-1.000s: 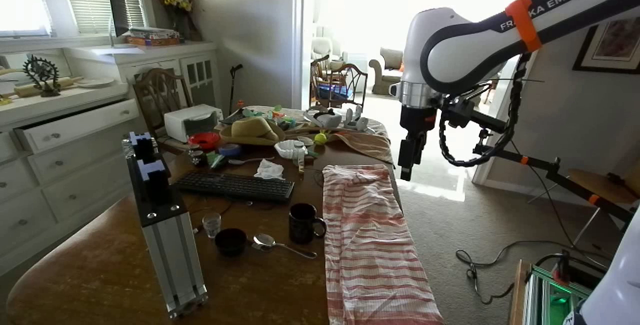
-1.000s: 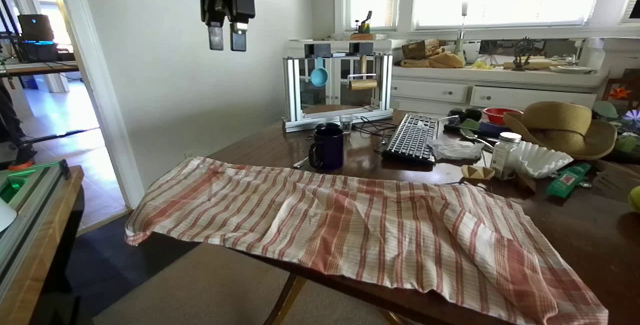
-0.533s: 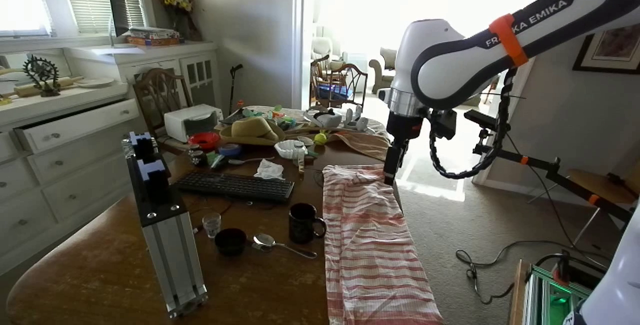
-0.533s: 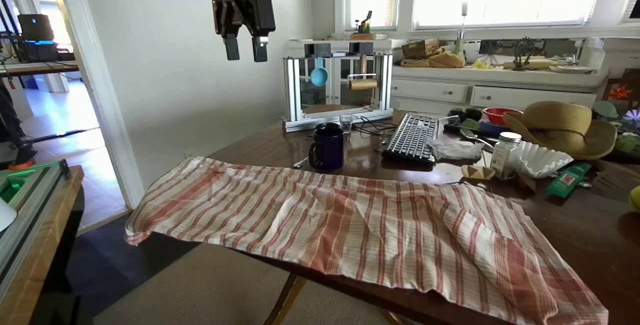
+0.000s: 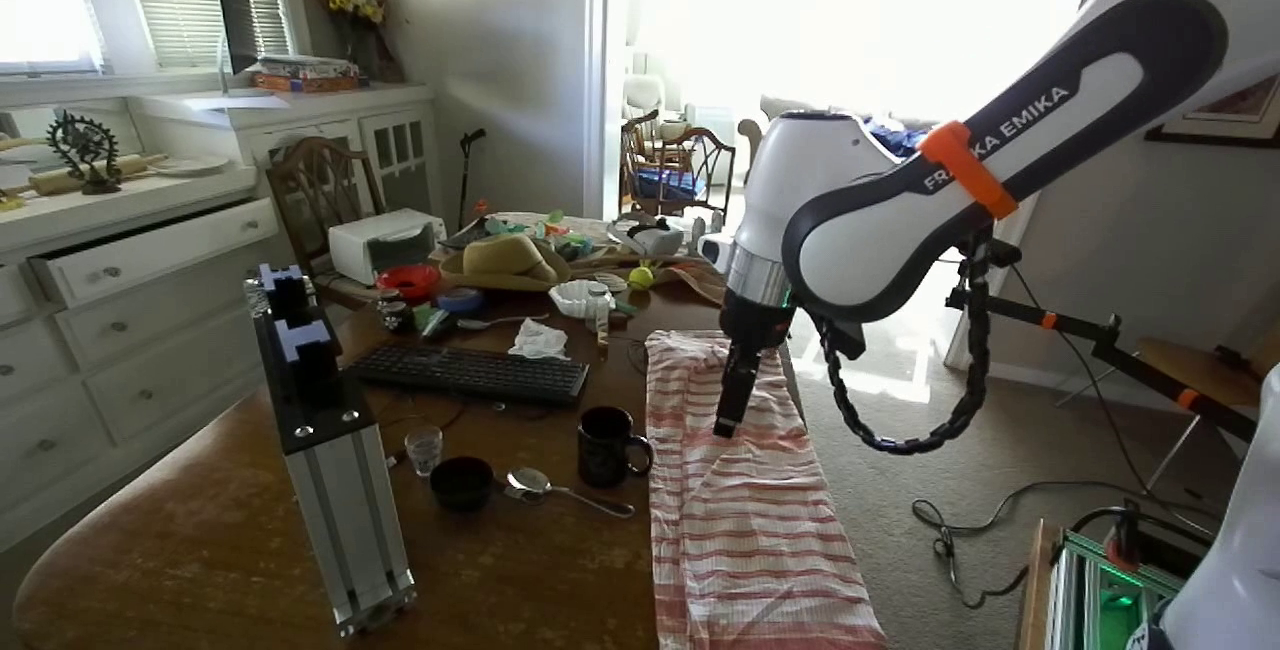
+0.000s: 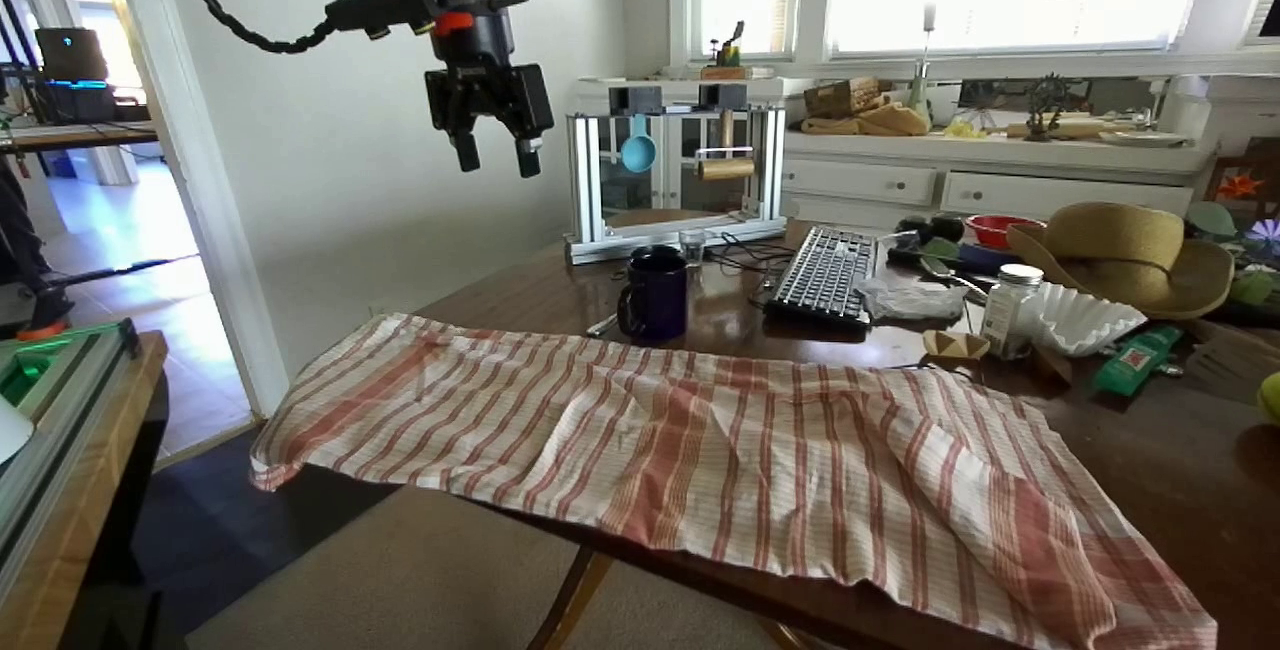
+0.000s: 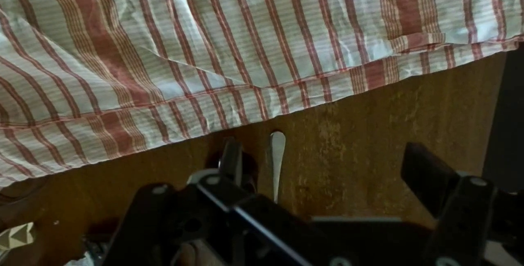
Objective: Put the spoon in the cup, then move the cup backwards
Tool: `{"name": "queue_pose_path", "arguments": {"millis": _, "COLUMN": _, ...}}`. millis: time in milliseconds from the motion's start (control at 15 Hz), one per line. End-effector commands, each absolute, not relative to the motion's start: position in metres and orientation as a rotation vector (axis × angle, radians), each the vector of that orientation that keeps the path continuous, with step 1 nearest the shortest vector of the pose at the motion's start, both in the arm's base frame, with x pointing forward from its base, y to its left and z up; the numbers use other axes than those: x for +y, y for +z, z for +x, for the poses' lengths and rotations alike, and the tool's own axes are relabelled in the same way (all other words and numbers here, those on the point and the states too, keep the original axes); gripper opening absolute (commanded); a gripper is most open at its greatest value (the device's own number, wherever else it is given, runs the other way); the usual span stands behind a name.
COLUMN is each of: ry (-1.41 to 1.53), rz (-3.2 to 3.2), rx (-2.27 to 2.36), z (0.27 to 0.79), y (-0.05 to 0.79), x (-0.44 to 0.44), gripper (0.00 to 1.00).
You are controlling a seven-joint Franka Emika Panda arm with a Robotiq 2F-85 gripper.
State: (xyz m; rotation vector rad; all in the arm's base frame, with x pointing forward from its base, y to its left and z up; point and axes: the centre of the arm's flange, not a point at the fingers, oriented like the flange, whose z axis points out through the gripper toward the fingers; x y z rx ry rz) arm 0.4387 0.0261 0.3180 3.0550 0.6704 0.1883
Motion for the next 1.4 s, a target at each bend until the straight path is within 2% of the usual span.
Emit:
{"name": "queue_pose_path", "arguments": {"millis": 0, "ry": 0.222, "rz": 3.036, "rx": 0.742, "z": 0.455, "y": 0.271, "x": 0.051, "gripper": 1.00}}
{"name": "queue_pose_path", "arguments": {"millis": 533, "ry": 0.293, "rz": 3.038, "rx": 0.883, "z": 0.492, "y": 0.202, "x": 0.087, "gripper": 1.00}}
{"name": "queue_pose_path", "arguments": {"millis": 1133, "ry": 0.392, "rz": 3.046, "rx": 0.800, "z": 0.553, "y": 0.159, "x": 0.094, "gripper": 1.00}}
{"name": "queue_pose_path", "arguments": {"millis": 1333, "ry": 0.378, "rz": 3.045, "rx": 0.809, "z": 0.544, "y": 0.169, "x": 0.091, "gripper": 1.00}}
